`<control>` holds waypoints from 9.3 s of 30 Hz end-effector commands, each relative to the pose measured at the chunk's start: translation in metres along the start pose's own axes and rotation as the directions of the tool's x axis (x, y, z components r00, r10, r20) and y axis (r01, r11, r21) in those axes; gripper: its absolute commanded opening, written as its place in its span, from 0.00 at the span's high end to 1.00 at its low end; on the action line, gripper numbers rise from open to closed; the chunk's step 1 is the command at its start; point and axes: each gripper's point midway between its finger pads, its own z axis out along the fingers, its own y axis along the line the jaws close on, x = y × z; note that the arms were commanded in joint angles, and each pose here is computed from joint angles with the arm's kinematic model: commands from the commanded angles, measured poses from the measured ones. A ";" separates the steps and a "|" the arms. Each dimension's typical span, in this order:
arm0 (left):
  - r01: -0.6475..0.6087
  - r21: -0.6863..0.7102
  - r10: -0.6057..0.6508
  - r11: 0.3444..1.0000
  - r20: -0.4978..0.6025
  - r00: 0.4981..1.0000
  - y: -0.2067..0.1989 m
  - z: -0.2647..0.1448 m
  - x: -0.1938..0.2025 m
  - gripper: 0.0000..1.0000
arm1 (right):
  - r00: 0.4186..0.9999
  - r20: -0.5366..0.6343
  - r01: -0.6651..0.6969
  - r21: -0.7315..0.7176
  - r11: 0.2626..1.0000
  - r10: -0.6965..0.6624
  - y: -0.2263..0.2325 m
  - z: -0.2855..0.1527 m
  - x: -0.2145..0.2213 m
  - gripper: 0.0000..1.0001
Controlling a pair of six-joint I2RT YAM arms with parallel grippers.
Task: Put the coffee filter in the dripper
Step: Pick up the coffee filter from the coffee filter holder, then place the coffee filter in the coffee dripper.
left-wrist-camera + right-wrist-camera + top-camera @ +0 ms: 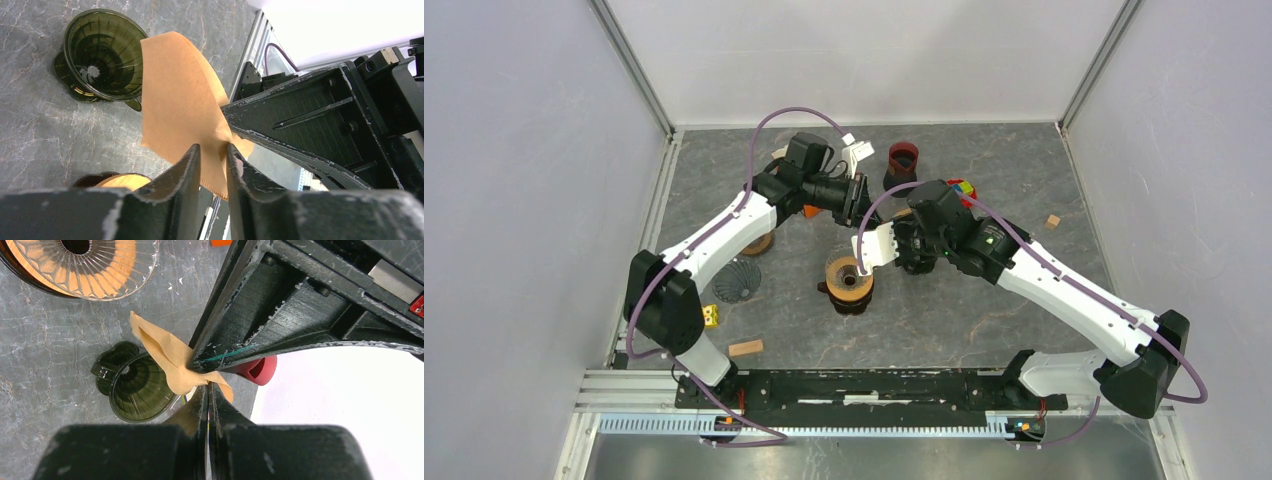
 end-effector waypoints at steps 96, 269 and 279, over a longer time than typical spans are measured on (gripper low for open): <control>-0.141 0.004 0.140 0.990 0.112 0.984 -0.005 -0.024 -0.017 0.98 | 0.998 0.059 -0.039 0.023 0.999 0.037 -0.029 -0.029 -0.010 0.35; -0.155 -0.030 0.158 0.987 0.172 0.972 0.016 -0.012 -0.034 0.98 | 0.999 0.010 -0.033 -0.320 0.947 0.038 0.041 0.014 0.017 0.99; -0.135 0.022 0.129 0.991 0.168 0.977 -0.013 -0.034 -0.034 0.98 | 0.993 0.112 -0.012 -0.295 0.955 0.047 0.014 -0.006 -0.017 1.00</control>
